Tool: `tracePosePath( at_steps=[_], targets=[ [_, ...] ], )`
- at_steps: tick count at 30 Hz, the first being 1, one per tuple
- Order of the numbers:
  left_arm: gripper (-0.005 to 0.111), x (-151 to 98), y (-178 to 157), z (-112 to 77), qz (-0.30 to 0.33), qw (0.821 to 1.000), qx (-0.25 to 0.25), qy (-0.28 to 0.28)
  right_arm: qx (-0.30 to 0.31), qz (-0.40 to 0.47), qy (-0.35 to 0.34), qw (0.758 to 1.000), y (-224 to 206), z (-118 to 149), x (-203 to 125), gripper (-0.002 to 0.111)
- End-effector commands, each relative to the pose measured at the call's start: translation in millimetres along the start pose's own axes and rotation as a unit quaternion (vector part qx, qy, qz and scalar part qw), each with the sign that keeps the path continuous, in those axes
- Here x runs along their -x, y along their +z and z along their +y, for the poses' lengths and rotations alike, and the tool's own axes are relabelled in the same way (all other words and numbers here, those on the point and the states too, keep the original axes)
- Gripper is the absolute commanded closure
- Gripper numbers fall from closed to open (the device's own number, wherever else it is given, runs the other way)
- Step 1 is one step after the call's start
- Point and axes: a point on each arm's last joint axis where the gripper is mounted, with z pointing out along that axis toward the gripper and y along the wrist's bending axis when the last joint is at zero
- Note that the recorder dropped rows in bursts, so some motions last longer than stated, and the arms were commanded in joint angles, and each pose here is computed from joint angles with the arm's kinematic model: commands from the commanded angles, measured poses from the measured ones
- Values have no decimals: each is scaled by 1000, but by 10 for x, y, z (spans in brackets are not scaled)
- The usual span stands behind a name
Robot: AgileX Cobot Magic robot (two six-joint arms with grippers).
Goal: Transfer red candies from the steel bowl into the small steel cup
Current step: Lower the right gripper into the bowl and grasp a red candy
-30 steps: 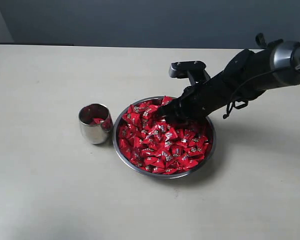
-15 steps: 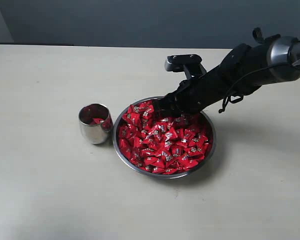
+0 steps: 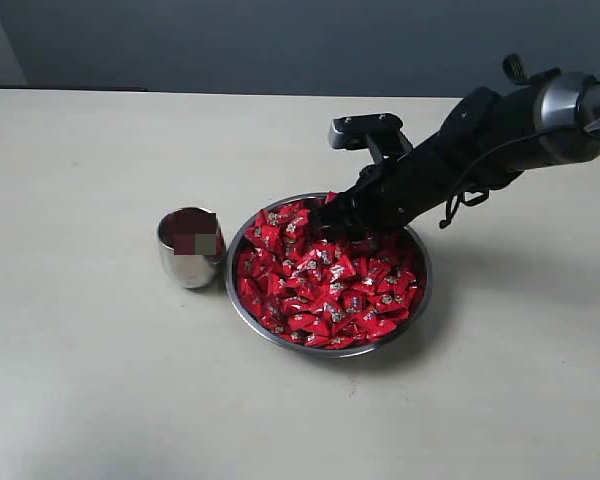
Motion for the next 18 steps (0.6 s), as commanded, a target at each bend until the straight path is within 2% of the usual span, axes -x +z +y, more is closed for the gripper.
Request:
tracePosePath(
  at_steps=[1, 18],
  targets=[
    [106, -9, 0, -1, -1, 1000, 0, -2, -1, 12, -6, 1000, 1, 2, -15, 71],
    [106, -9, 0, -1, -1, 1000, 0, -2, -7, 12, -1, 1000, 5, 4, -14, 71]
  ],
)
